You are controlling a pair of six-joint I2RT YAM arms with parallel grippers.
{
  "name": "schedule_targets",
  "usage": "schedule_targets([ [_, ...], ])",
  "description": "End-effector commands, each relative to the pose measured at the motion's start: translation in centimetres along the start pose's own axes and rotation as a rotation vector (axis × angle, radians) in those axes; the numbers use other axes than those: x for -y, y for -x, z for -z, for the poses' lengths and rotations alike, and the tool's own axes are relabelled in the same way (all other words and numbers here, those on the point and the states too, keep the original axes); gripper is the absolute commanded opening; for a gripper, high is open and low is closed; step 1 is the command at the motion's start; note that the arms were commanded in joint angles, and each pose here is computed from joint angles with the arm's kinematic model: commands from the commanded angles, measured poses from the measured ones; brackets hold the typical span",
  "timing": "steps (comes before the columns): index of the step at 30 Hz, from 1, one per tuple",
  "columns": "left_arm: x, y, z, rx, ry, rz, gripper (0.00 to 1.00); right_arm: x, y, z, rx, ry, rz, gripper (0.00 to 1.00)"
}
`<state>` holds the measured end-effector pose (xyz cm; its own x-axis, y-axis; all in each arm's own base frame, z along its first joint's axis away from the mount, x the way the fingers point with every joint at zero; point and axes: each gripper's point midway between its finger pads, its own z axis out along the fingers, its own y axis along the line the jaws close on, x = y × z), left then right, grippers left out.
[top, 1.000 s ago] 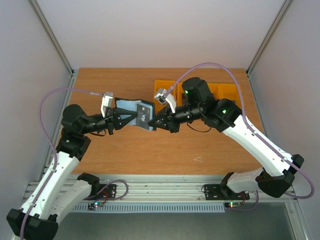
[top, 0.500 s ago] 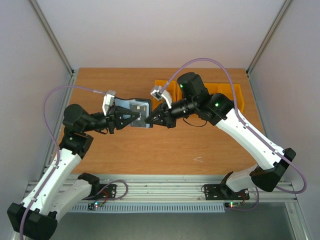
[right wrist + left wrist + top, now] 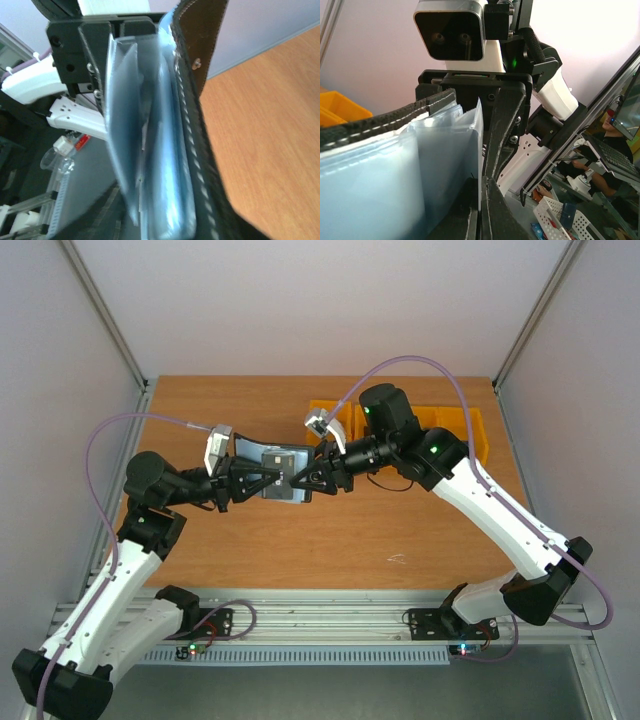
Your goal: Take the credit cards out of the card holder
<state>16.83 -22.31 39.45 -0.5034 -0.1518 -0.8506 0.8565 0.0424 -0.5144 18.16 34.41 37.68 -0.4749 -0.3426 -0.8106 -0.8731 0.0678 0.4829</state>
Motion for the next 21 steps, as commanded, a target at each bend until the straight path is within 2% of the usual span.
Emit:
schedule_targets([
  [1,0.8,-0.1,0.1,-0.001,-0.021,-0.046,0.0,-0.8,0.5,0.3,0.036,0.043,0.013,0.25],
  [5,0.4,-0.3,0.2,-0.011,0.008,-0.034,0.0,-1.3,0.4,0.8,0.05,0.058,0.025,0.03],
  [6,0.3,-0.4,0.2,-0.011,0.021,-0.036,0.02,-1.2,0.4,1.0,0.051,0.054,0.023,0.01],
  [7,0.1,-0.4,0.3,-0.012,0.034,-0.03,0.11,-1.2,0.3,1.1,0.051,0.052,0.021,0.01],
  [8,0.0,-0.5,0.4,-0.014,0.042,-0.034,0.15,-1.2,0.2,1.3,0.049,0.052,0.018,0.01],
  [11,0.5,-0.5,0.6,-0.025,0.029,-0.06,0.18,-1.5,0.2,1.7,0.051,0.055,0.021,0.01],
  [16,0.6,-0.7,0.7,-0.034,0.028,-0.043,0.17,-1.6,0.0,2.2,0.047,0.048,0.023,0.01],
  [21,0.3,-0.6,1.0,-0.028,0.048,-0.039,0.01,-1.8,0.1,2.5,0.05,0.047,0.027,0.01],
])
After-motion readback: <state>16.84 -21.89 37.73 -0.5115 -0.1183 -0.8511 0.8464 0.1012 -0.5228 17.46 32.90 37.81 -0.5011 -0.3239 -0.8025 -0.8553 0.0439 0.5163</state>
